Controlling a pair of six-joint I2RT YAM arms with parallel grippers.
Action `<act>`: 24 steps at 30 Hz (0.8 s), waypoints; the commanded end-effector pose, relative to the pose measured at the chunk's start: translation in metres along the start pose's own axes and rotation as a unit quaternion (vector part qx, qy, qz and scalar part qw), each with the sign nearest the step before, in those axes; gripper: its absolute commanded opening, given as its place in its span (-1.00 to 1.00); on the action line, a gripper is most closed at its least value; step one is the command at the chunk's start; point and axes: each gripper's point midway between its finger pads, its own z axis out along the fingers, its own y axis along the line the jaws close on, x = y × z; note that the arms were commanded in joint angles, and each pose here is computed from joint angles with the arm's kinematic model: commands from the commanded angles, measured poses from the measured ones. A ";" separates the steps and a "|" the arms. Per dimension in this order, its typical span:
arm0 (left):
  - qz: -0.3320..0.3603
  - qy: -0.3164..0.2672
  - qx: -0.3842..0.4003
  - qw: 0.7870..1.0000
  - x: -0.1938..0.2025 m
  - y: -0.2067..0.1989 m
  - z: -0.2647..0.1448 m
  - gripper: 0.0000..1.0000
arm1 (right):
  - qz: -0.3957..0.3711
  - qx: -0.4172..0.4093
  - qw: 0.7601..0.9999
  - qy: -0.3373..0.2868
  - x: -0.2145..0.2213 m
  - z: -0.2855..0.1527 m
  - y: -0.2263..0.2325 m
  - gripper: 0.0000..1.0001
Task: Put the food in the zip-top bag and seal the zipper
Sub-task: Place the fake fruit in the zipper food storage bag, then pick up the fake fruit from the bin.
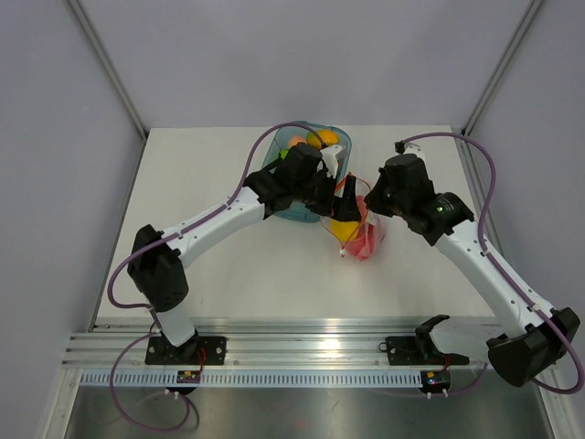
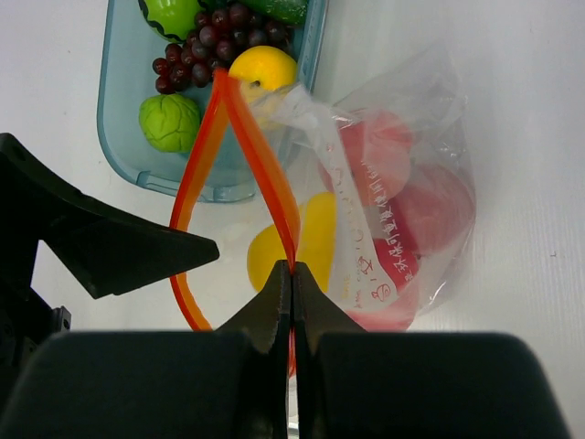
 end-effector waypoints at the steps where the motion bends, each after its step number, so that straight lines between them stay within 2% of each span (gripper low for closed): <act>1: 0.020 -0.029 0.043 0.998 -0.020 -0.030 -0.012 0.95 | 0.008 -0.009 1.000 -0.024 -0.011 -0.009 0.002 -1.00; 4: 0.031 -0.041 0.038 0.998 -0.026 -0.033 -0.023 0.97 | 0.007 -0.007 1.000 -0.024 -0.010 -0.009 0.001 -1.00; 9: 0.052 -0.066 0.023 0.996 -0.034 -0.038 -0.053 0.68 | 0.006 -0.003 1.000 -0.021 -0.008 -0.009 -0.001 -1.00; 12: 0.056 -0.088 0.001 0.994 -0.039 -0.027 -0.077 0.58 | 0.005 0.001 1.000 -0.022 -0.008 -0.010 -0.003 -1.00; 13: 0.049 -0.105 -0.005 0.993 -0.046 -0.020 -0.092 0.56 | 0.005 0.003 1.000 -0.022 -0.008 -0.010 -0.004 -1.00; 18: 0.013 -0.143 -0.043 0.989 -0.052 0.027 -0.114 0.54 | 0.004 0.001 1.000 -0.024 -0.009 -0.013 -0.004 -1.00; 21: 0.002 -0.144 -0.146 0.979 -0.059 0.079 -0.116 0.53 | 0.004 0.000 1.000 -0.024 -0.009 -0.013 -0.003 -1.00; 22: 0.012 -0.144 -0.208 0.967 -0.061 0.103 -0.119 0.53 | 0.004 0.000 1.000 -0.024 -0.009 -0.013 -0.003 -1.00; 24: 0.012 -0.107 -0.267 0.958 -0.056 0.134 -0.105 0.53 | 0.004 -0.005 1.000 -0.025 -0.010 -0.014 -0.001 -1.00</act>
